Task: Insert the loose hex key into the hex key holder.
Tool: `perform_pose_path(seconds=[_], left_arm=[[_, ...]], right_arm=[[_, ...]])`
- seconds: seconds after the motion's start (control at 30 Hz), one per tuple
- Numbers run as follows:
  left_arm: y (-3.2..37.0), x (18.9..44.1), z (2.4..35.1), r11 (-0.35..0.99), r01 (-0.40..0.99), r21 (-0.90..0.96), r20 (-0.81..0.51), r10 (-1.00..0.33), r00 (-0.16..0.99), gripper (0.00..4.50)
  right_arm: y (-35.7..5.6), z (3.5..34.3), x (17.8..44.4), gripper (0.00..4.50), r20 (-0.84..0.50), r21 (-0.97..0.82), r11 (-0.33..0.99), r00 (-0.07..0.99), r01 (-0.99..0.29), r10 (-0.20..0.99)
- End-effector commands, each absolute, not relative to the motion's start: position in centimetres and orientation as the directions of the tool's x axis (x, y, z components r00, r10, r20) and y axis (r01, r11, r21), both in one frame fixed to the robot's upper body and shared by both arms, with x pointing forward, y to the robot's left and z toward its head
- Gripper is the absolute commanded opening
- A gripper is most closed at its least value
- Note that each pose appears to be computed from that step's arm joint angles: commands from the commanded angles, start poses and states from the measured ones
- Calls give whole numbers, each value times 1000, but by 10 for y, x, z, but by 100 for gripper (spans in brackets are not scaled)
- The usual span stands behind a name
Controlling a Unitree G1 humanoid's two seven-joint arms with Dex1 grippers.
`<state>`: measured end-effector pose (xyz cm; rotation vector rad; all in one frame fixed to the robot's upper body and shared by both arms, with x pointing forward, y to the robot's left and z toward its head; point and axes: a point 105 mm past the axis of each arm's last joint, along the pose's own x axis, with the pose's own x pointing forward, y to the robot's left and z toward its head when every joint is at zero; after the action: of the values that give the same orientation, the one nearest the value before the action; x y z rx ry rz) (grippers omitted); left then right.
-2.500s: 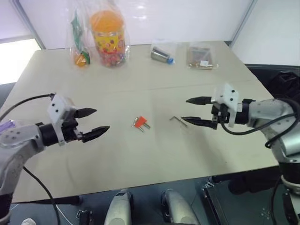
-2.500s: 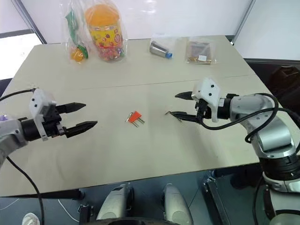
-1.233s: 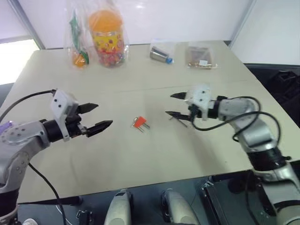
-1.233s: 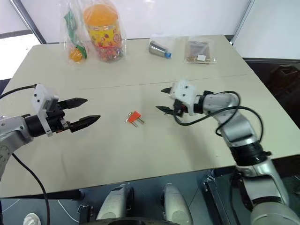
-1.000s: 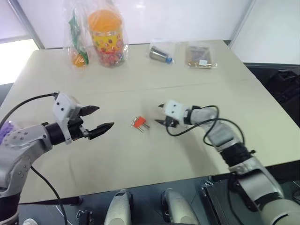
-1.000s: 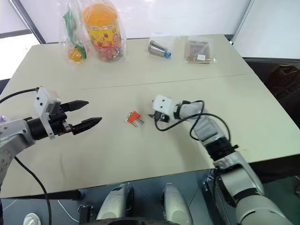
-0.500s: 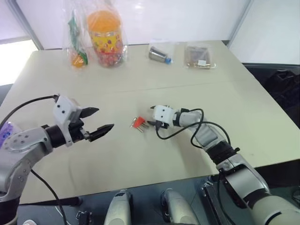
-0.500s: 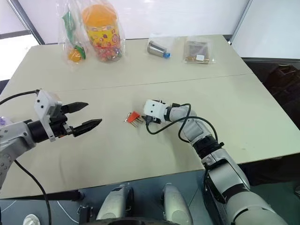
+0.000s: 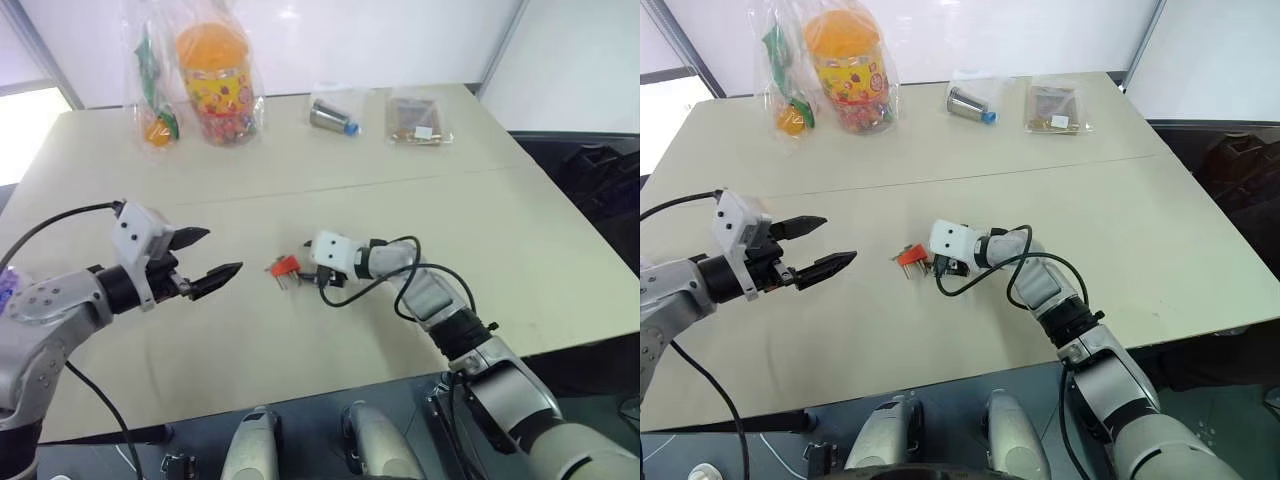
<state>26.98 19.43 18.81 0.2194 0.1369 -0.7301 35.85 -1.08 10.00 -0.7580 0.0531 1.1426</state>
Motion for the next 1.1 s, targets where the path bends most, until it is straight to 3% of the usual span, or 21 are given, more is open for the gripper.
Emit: perform_pose_path(seconds=[0.03, 0.67, 1.1], left_arm=[[194, 266, 200, 726, 661, 192, -156, -642, 750, 446], [195, 262, 199, 751, 632, 193, -139, -617, 775, 446], [196, 262, 198, 759, 621, 196, -134, -607, 783, 446]], right_arm=[[2, 98, 352, 313, -414, -503, 162, 402, -849, 817], [32, 91, 342, 313, -439, -443, 84, 298, -893, 848], [26, 73, 352, 313, -494, -381, 105, 298, -919, 816]])
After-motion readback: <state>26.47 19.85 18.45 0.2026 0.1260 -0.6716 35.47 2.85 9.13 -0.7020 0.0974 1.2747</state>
